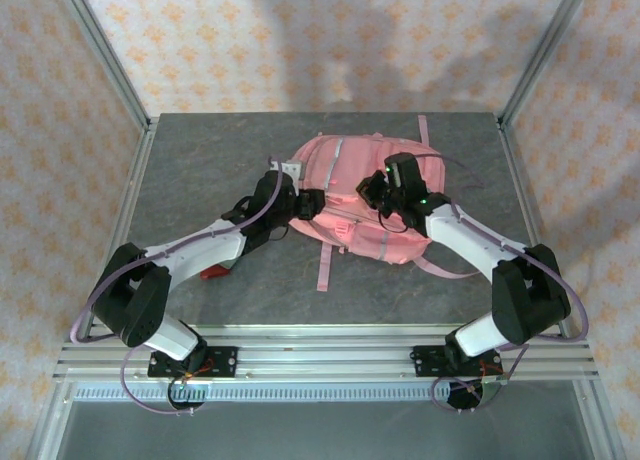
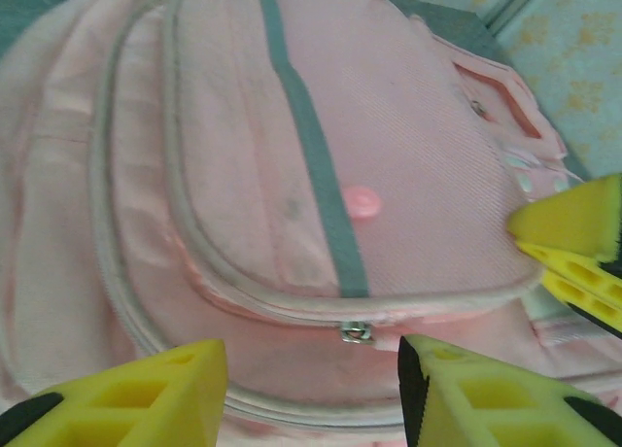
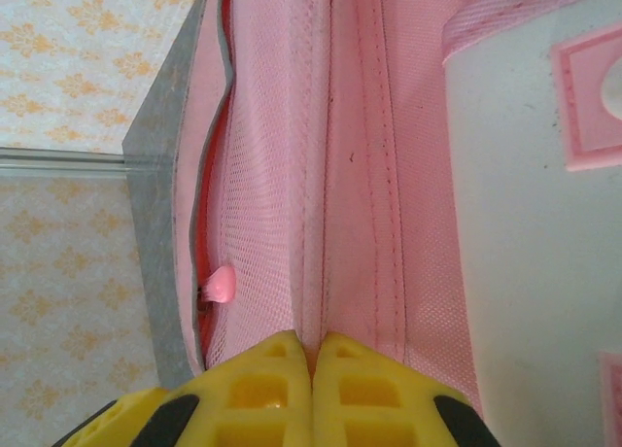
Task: Pack the student bag
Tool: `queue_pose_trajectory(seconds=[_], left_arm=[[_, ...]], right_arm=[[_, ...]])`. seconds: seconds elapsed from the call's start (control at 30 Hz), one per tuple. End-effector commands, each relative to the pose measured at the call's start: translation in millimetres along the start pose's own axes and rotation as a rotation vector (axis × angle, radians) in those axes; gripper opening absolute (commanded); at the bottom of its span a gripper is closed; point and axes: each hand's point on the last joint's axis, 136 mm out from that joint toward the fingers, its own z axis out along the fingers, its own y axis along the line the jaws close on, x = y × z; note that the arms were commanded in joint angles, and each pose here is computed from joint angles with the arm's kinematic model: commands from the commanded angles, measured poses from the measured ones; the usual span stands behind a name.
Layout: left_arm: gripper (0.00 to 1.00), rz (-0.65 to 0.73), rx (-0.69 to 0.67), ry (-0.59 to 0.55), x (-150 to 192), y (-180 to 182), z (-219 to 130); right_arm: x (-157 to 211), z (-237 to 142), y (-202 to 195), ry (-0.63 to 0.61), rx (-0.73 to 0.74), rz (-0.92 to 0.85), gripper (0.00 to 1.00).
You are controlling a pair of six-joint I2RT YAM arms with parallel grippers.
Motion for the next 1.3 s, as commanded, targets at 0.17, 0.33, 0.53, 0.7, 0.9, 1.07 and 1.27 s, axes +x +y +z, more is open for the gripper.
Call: queue_pose_trajectory(seconds=[0.17, 0.33, 0.53, 0.7, 0.9, 1.07, 1.27], left_arm=[[0.54, 0.024, 0.009, 0.023, 17, -38, 23], [0.56, 0.047, -0.106, 0.034, 22, -27, 41], [0.52, 0.028, -0.266, -0.013, 14, -1, 50], [0.43, 0.009, -0.384, -0.013, 22, 23, 49], [0.10, 0.027, -0.362, -0.065, 12, 26, 46], [0.24, 0.049, -0.393, -0.054, 4, 28, 51], [0.33, 0.081, -0.288, -0.064, 4, 16, 60]], right_arm=[[-21, -29, 81, -0.051, -0.241, -0.055, 0.00], [-20, -31, 86, -0.038, -0.263, -0.050, 0.00], [-17, -39, 89, -0.037, -0.285, -0.053, 0.00], [-20, -42, 91, -0.047, -0.280, -0.067, 0.00], [-19, -44, 94, -0.043, -0.292, -0.067, 0.00], [-21, -47, 96, -0.051, -0.297, -0.069, 0.00], [-19, -47, 96, -0.046, -0.296, -0.073, 0.00]])
